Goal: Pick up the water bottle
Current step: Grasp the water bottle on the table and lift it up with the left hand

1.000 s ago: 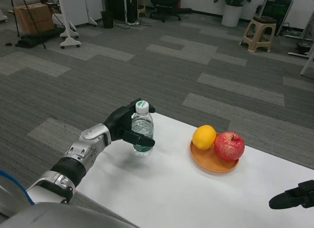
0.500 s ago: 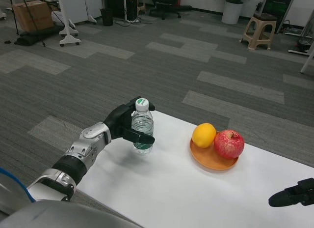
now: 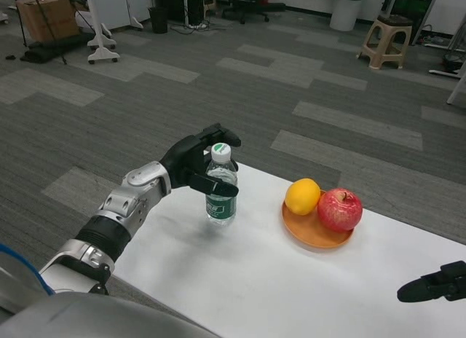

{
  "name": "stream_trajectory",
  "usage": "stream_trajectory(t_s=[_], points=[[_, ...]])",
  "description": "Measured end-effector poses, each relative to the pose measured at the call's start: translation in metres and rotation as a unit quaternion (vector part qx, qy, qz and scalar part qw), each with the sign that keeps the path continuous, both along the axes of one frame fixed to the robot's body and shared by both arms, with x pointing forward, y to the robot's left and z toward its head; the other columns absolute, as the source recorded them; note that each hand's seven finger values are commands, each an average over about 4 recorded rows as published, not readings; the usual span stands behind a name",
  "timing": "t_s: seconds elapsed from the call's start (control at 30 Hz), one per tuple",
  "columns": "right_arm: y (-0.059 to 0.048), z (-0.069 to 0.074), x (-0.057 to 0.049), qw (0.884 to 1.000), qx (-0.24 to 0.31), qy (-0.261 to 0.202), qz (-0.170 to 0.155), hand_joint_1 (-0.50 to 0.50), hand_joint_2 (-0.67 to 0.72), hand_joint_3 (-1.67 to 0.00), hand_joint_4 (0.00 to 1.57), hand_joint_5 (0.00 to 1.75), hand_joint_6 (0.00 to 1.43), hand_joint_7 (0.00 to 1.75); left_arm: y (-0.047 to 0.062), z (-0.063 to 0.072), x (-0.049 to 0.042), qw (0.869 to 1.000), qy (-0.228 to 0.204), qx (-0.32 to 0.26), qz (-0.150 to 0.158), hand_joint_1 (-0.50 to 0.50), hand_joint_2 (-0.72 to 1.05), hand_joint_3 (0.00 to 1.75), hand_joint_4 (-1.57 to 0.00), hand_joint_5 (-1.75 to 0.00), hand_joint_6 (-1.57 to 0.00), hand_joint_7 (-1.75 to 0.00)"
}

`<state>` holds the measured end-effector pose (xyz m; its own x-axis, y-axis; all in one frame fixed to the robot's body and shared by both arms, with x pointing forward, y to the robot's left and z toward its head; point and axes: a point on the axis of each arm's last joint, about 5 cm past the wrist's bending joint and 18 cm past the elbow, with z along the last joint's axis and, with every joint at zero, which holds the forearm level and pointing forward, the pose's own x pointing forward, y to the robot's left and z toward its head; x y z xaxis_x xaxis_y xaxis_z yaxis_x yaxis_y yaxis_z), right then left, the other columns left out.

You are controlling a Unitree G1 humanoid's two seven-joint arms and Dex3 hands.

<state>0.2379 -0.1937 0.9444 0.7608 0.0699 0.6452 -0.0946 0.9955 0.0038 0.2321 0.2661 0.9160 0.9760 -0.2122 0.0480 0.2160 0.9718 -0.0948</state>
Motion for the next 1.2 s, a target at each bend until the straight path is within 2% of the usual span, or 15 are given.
stream_trajectory(t_s=[0.17, 0.4, 0.57, 0.63, 0.73, 0.83, 1.07, 1.1, 1.2], points=[[0.000, 0.000, 0.000, 1.000, 0.000, 0.000, 0.000, -0.25, 0.53, 0.00, 0.00, 0.00, 0.00, 0.00, -0.004, 0.018, 0.0041, 0.999, -0.029, -0.013, -0.022, 0.50, 0.60, 0.35, -0.15, -1.75, -0.10, -1.68], [0.000, 0.000, 0.000, 1.000, 0.000, 0.000, 0.000, -0.25, 0.53, 0.00, 0.00, 0.00, 0.00, 0.00, -0.007, 0.029, 0.0071, 0.999, -0.034, -0.007, -0.040, 0.50, 0.60, 0.35, -0.15, -1.75, -0.10, -1.68], [-0.001, 0.000, 0.000, 1.000, 0.001, 0.000, -0.002, -0.25, 0.53, 0.00, 0.00, 0.00, 0.00, 0.00, -0.008, 0.030, 0.0081, 0.998, -0.036, -0.004, -0.044, 0.50, 0.56, 0.39, -0.13, -1.75, -0.10, -1.68], [-0.001, 0.000, 0.000, 1.000, 0.001, 0.000, -0.002, -0.25, 0.53, 0.00, 0.00, 0.00, 0.00, 0.00, -0.008, 0.030, 0.0082, 0.998, -0.036, -0.002, -0.044, 0.50, 0.54, 0.41, -0.07, -1.75, -0.09, -1.68], [-0.001, 0.000, 0.000, 1.000, 0.001, 0.000, -0.002, -0.25, 0.53, 0.00, 0.00, 0.00, 0.00, 0.00, -0.007, 0.029, 0.0082, 0.999, -0.036, -0.001, -0.041, 0.50, 0.60, 0.35, 0.00, -1.75, -0.01, -1.68], [-0.001, 0.000, 0.000, 1.000, 0.001, 0.000, -0.002, -0.25, 0.53, 0.00, 0.00, 0.00, 0.00, 0.00, -0.006, 0.025, 0.0082, 0.999, -0.035, 0.000, -0.034, 0.49, 0.65, 0.35, 0.00, -1.75, 0.00, -1.68], [-0.001, 0.000, 0.000, 1.000, 0.001, -0.001, -0.002, -0.25, 0.53, 0.00, 0.00, 0.00, 0.00, 0.00, -0.003, 0.009, 0.0067, 1.000, -0.022, 0.005, -0.011, 0.33, 0.63, 0.33, 0.00, -1.75, 0.00, -1.52], [-0.001, 0.000, 0.000, 1.000, 0.001, -0.001, -0.002, -0.25, 0.53, 0.00, 0.00, 0.00, 0.00, 0.00, -0.003, 0.006, 0.0064, 1.000, -0.020, 0.006, -0.006, 0.27, 0.63, 0.31, 0.00, -1.75, 0.00, -1.47], [-0.001, 0.000, 0.000, 1.000, 0.001, -0.001, -0.002, -0.25, 0.53, 0.00, 0.00, 0.00, 0.00, 0.00, -0.002, 0.000, 0.0053, 1.000, -0.015, 0.009, 0.006, -0.07, 0.69, 0.26, 0.00, -1.75, 0.00, -1.27]])
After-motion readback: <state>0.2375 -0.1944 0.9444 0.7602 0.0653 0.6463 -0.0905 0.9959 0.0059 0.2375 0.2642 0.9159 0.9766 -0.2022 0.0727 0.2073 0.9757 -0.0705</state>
